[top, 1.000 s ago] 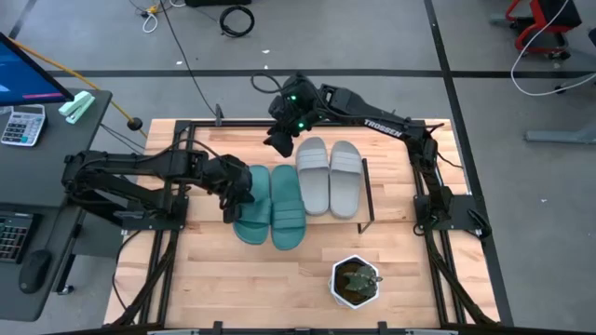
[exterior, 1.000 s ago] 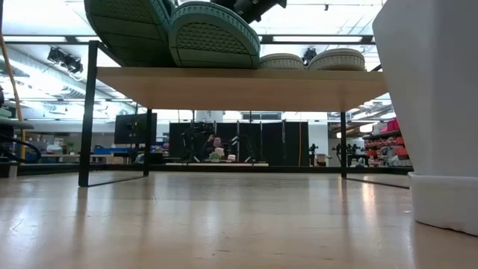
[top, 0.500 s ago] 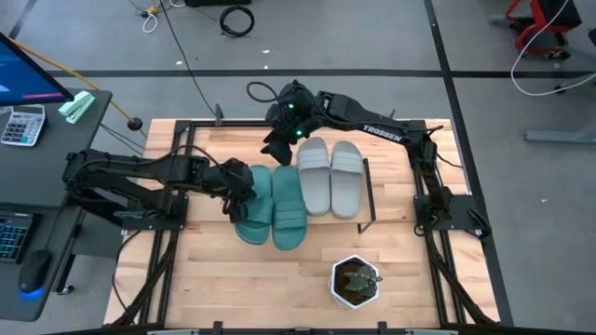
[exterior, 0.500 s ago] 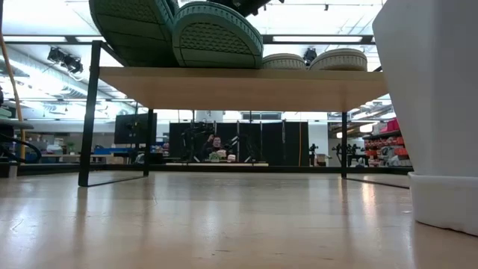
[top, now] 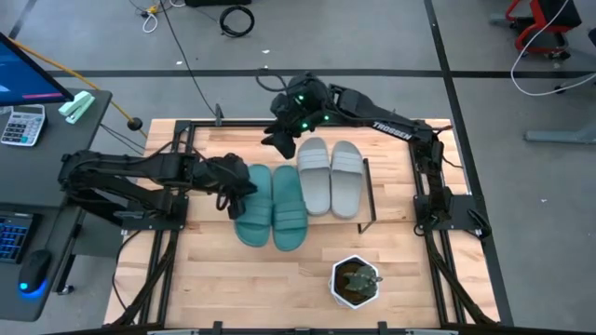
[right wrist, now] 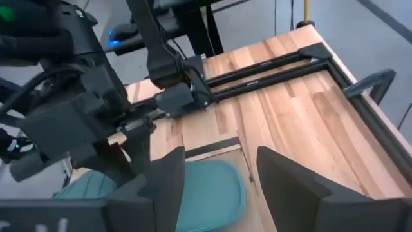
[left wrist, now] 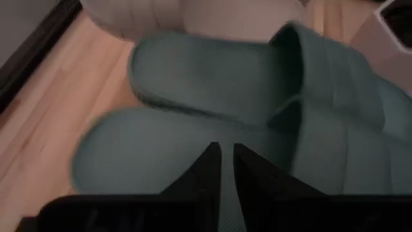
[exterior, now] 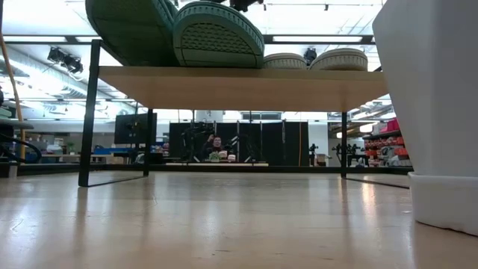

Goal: Pick and place slides into the shelf
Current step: Put the green slide on the shelf

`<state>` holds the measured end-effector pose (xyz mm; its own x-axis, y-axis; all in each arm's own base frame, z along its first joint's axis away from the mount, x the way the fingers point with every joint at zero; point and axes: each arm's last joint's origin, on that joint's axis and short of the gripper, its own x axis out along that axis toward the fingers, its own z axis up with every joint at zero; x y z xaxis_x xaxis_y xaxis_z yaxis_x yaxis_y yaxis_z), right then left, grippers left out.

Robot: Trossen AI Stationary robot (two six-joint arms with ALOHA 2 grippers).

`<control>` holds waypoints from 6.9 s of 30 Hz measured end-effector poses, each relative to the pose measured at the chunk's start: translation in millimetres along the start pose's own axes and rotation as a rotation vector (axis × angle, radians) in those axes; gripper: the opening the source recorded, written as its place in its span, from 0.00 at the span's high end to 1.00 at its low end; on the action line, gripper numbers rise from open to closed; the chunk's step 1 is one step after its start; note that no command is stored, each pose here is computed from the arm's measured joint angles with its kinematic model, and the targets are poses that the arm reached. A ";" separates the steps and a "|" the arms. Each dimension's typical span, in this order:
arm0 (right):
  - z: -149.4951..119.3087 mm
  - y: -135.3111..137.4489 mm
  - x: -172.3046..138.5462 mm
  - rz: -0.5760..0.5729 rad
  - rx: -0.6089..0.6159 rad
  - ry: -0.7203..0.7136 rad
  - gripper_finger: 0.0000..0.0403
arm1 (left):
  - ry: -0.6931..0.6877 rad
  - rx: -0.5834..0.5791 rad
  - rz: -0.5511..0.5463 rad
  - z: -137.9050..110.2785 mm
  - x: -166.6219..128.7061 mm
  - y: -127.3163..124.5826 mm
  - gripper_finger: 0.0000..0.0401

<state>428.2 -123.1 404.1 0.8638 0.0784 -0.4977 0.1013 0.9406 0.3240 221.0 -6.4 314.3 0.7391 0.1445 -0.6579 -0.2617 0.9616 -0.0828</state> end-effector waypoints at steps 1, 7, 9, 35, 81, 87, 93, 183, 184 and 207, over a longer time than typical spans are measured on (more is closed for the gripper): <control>1.6 0.4 -2.8 0.000 -0.002 -0.010 0.51 | -0.013 -0.004 0.004 0.9 -2.1 1.1 0.89; 5.3 0.6 -12.1 -0.018 -0.005 -0.034 0.51 | -0.069 -0.018 0.073 1.9 -14.3 7.0 0.91; 5.9 0.9 -14.1 -0.019 -0.005 -0.036 0.51 | -0.107 -0.026 0.093 3.8 -20.1 8.4 0.92; 5.3 2.1 -14.6 -0.017 -0.001 -0.030 0.51 | 0.105 0.122 -0.175 -23.4 -54.5 -37.2 0.95; -42.6 86.1 54.6 0.133 -0.209 0.160 0.51 | 0.139 0.072 -0.081 -10.5 -13.7 -33.9 0.98; -51.4 86.5 72.1 0.170 -0.187 0.190 0.51 | 0.135 0.066 -0.082 -10.2 -13.5 -34.1 0.96; -55.5 87.8 78.9 0.177 -0.193 0.202 0.57 | 0.126 0.063 -0.077 -9.6 -13.1 -34.2 0.96; -114.1 51.6 135.7 0.054 -0.200 0.433 1.00 | -0.033 0.042 -0.078 -5.8 -46.6 -27.4 0.99; -115.5 50.6 136.2 0.058 -0.188 0.437 1.00 | -0.033 0.042 -0.079 -5.9 -46.6 -27.4 0.98; -114.4 48.9 137.3 0.058 -0.153 0.415 1.00 | 0.184 0.060 -0.075 -21.8 -23.6 -43.1 0.94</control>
<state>495.4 -28.6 259.6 0.5912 0.2287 -0.7734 -0.0428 0.9665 0.2531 201.3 -56.3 317.1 0.6276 0.0321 -0.7779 -0.1688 0.9810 -0.0958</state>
